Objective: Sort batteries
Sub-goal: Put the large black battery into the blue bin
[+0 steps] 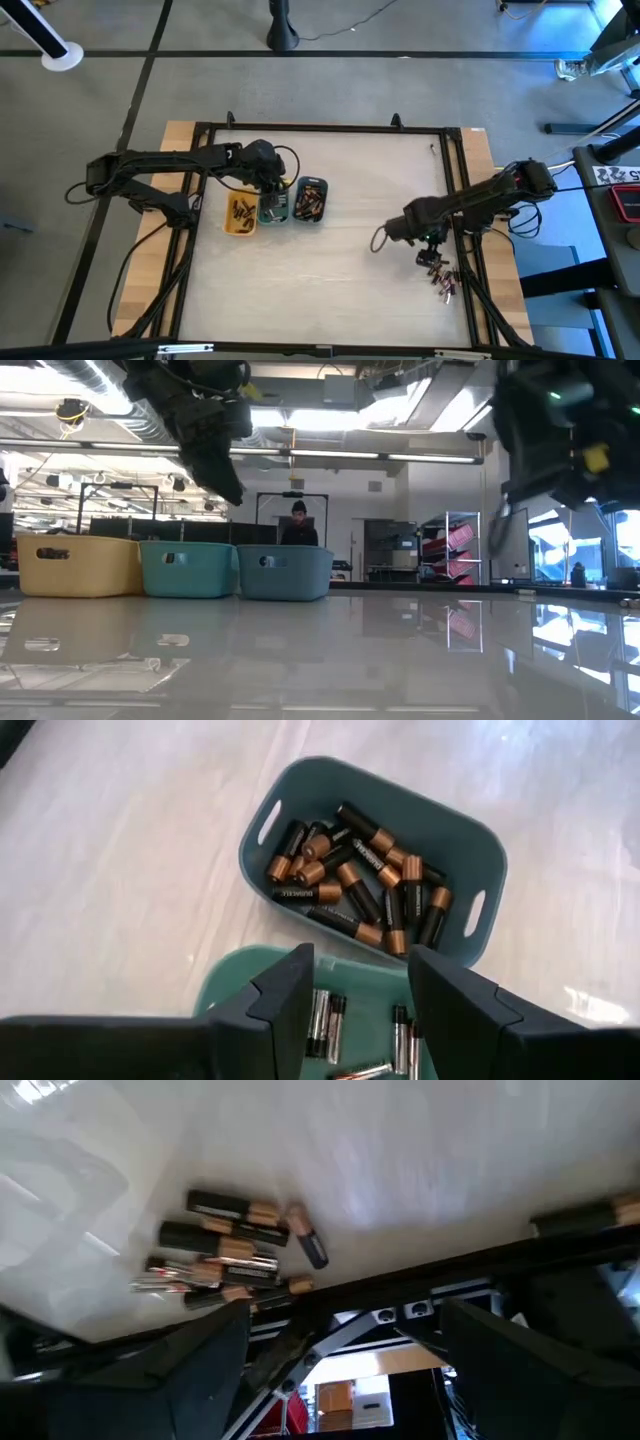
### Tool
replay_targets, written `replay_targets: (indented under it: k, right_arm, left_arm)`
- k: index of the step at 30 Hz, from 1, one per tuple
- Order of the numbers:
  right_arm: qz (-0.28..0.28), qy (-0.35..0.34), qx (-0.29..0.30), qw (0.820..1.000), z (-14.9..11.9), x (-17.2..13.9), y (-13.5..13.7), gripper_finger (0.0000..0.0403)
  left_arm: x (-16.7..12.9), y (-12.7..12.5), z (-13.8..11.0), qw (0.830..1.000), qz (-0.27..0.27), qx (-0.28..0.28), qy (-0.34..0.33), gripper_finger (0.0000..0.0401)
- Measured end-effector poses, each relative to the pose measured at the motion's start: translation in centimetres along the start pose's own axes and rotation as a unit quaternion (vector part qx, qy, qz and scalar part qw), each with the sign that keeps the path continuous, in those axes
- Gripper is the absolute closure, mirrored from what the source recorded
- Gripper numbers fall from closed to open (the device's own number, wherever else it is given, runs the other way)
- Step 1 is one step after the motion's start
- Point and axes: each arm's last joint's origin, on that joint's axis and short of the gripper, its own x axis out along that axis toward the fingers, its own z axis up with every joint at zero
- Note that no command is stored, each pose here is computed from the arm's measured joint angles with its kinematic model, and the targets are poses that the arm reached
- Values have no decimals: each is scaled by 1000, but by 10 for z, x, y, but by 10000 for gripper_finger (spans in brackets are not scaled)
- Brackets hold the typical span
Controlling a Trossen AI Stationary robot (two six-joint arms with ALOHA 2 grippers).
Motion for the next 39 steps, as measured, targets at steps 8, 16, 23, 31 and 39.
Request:
replay_targets:
  k: [8,16,23,31,39]
  right_arm:
    - [-25,-43,7,999,-7,24,4,84]
    - [-3,-18,34,999,-13,49,9,119]
    - [21,-16,38,999,-12,47,13,123]
    - [50,-41,62,996,-11,25,28,123]
    - [76,-27,96,992,-16,25,39,123]
  left_arm:
    - [0,0,2,1000,0,-5,-11,246]
    - [0,0,7,999,4,-18,-35,246]
    - [-1,6,8,998,11,-39,-44,246]
    - [-1,9,9,998,14,-48,-46,246]
    - [-1,9,9,998,14,-42,-48,246]
